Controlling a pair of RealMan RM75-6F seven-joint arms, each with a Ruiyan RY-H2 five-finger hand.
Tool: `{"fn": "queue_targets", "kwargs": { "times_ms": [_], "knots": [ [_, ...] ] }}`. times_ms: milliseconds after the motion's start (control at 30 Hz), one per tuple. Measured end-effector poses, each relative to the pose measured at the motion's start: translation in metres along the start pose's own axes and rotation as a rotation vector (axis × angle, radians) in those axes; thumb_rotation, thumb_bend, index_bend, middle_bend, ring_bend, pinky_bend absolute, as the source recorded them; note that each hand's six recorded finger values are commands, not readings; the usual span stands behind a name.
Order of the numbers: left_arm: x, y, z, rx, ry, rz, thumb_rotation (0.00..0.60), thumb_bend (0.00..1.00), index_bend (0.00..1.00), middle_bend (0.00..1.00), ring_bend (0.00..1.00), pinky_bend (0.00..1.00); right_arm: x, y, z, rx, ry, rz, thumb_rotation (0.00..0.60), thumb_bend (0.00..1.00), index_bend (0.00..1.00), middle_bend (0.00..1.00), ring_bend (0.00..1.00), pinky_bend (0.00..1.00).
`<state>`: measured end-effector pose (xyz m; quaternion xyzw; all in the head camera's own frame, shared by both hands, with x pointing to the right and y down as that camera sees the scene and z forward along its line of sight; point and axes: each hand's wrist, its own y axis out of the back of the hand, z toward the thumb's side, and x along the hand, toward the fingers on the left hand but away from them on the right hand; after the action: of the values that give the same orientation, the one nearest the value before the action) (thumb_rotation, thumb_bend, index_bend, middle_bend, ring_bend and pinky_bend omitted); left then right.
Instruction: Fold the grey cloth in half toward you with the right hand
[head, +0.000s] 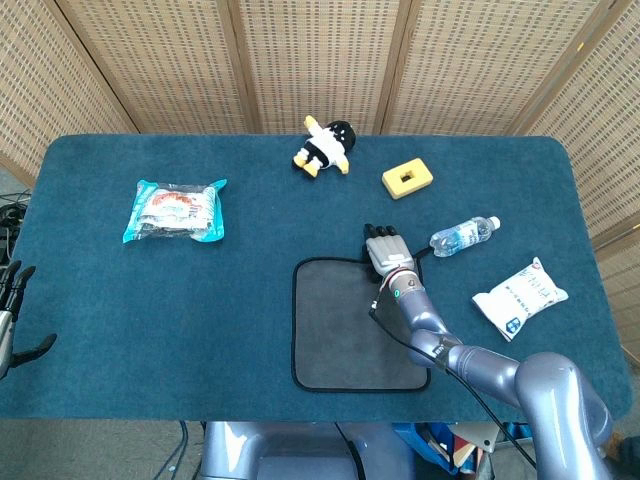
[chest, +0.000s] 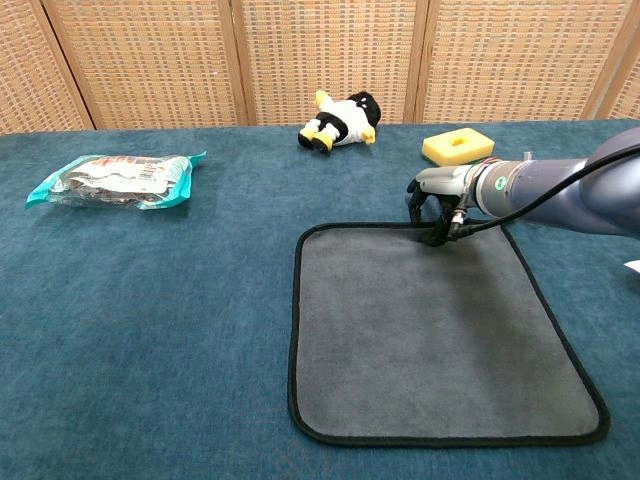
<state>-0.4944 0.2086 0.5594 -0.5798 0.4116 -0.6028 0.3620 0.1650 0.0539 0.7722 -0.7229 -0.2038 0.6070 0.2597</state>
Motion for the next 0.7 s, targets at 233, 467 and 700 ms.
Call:
{"fn": "queue_targets", "kwargs": {
  "times_ms": [233,467,700],
  "knots": [
    [-0.001,0.001,0.001,-0.002,0.000,0.004,0.600,0.23,0.00,0.00,0.00,0.00,0.004,0.001,-0.001,0.000,0.008,-0.002,0.600,0.59,0.59,0.00,0.00,0.00],
    [-0.001,0.001,0.001,-0.003,-0.004,0.002,0.600,0.22,0.00,0.00,0.00,0.00,0.008,0.003,-0.001,0.006,0.022,-0.018,0.600,0.60,0.64,0.00,0.00,0.00],
    [-0.002,0.001,0.003,-0.005,-0.014,0.000,0.600,0.22,0.00,0.00,0.00,0.00,0.023,0.003,0.005,0.034,0.069,-0.045,0.600,0.60,0.64,0.00,0.00,0.00]
  ]
}}
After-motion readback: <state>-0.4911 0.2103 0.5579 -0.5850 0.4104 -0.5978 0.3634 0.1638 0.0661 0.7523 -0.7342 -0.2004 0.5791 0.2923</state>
